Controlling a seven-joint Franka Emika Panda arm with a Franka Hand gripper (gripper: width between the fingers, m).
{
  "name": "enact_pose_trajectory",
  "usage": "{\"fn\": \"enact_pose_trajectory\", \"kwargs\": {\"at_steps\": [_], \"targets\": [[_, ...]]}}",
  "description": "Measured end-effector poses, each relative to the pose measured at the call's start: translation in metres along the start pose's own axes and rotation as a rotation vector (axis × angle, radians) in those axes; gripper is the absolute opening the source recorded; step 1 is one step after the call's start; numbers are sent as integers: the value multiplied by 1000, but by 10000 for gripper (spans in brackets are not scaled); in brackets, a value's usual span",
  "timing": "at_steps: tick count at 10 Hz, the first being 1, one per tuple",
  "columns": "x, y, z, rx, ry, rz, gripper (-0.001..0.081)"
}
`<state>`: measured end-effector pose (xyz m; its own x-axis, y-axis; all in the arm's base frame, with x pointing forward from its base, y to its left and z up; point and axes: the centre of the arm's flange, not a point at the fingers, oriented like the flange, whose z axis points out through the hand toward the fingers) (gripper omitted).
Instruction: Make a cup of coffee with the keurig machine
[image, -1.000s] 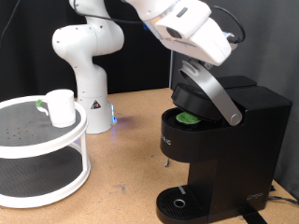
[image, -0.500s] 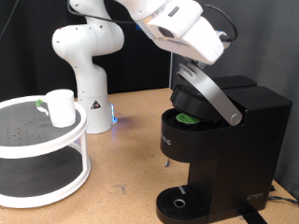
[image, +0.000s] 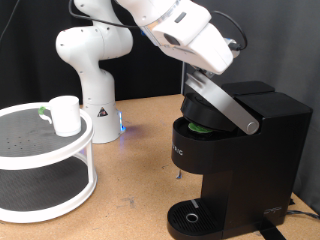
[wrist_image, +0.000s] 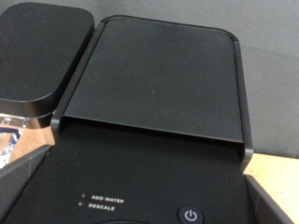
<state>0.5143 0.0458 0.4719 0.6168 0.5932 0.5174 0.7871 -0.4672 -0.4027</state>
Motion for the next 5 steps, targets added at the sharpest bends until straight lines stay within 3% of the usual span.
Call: {"fn": "enact_pose_trajectory", "kwargs": {"at_steps": [5], "targets": [[-13,7,2,-11,-2,8,1]]}}
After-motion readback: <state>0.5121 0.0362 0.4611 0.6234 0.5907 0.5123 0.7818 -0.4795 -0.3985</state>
